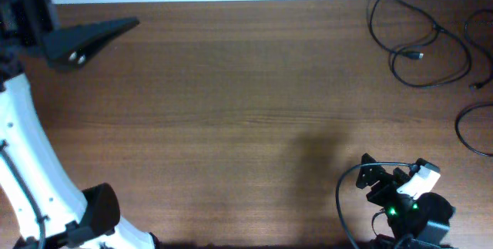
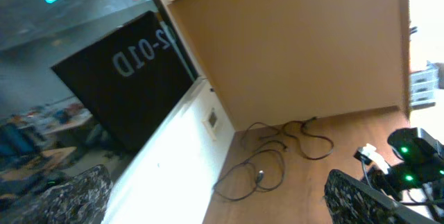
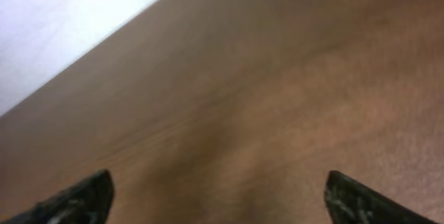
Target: Untangle cables
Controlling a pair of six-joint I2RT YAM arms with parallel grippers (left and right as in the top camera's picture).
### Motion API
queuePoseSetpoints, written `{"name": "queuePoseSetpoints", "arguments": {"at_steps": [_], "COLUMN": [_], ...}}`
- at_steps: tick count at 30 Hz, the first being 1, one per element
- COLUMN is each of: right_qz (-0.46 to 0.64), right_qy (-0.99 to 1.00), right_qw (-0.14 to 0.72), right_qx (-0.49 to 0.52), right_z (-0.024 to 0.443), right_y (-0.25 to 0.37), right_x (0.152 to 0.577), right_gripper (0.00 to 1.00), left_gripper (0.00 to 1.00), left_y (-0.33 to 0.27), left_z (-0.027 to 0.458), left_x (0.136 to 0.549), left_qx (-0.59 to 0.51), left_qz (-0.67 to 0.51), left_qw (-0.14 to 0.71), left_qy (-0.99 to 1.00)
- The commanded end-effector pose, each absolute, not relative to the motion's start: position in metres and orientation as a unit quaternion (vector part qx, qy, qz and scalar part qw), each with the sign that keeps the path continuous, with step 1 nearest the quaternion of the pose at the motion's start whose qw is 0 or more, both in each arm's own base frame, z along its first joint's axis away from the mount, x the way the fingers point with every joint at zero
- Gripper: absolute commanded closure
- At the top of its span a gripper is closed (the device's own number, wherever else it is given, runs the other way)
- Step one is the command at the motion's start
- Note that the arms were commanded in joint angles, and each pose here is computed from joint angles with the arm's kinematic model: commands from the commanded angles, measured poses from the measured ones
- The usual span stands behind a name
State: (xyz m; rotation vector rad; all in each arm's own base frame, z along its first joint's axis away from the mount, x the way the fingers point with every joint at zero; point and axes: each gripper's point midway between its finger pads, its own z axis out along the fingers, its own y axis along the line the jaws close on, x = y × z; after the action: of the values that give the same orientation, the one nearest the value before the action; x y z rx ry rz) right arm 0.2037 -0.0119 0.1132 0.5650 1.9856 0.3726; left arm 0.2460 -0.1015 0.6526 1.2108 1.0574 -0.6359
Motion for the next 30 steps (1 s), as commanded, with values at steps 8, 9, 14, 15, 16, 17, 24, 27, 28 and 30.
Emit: {"name": "queuePoseSetpoints", "arguments": {"at_steps": [8, 9, 14, 15, 16, 17, 24, 27, 28, 30], "right_qz": [0.109, 0.109, 0.109, 0.109, 0.109, 0.109, 0.109, 0.114, 0.113, 0.113], "right_qy": [0.816, 0.816, 0.814, 0.814, 0.814, 0.814, 0.815, 0.817, 0.817, 0.817], "right_qw": [0.490, 0.490, 0.493, 0.493, 0.493, 0.493, 0.493, 0.492, 0.492, 0.492], "right_qx": [0.287, 0.287, 0.286, 0.286, 0.286, 0.286, 0.286, 0.278, 0.278, 0.278], "right_z": [0.091, 0.091, 0.092, 0.092, 0.092, 0.092, 0.092, 0.092, 0.092, 0.092], "right_y": [-0.034, -0.034, -0.034, -0.034, -0.034, -0.034, -0.034, -0.030, -0.030, -0.030], "right_x": [0.202, 0.202, 0.203, 0.203, 0.203, 0.203, 0.203, 0.204, 0.203, 0.203], "right_gripper": [0.01, 0.01, 0.01, 0.01, 0.01, 0.01, 0.01, 0.01, 0.01, 0.01], "left_gripper": [0.02, 0.02, 0.02, 0.02, 0.02, 0.02, 0.01, 0.01, 0.02, 0.02], "left_y": [-0.114, -0.115, -0.094, -0.084, -0.080, -0.077, -0.074, -0.078, -0.078, -0.078], "left_z": [0.696, 0.694, 0.683, 0.678, 0.674, 0.669, 0.633, 0.632, 0.632, 0.632], "left_x": [0.157, 0.154, 0.163, 0.170, 0.172, 0.175, 0.179, 0.174, 0.174, 0.174], "left_qx": [0.589, 0.592, 0.550, 0.525, 0.515, 0.509, 0.510, 0.513, 0.513, 0.513], "left_qz": [-0.066, -0.059, -0.040, -0.040, -0.043, -0.047, -0.046, -0.042, -0.042, -0.042], "left_qw": [0.740, 0.731, 0.705, 0.705, 0.705, 0.705, 0.705, 0.705, 0.705, 0.705], "left_qy": [0.318, 0.333, 0.445, 0.475, 0.485, 0.492, 0.490, 0.488, 0.488, 0.488]}}
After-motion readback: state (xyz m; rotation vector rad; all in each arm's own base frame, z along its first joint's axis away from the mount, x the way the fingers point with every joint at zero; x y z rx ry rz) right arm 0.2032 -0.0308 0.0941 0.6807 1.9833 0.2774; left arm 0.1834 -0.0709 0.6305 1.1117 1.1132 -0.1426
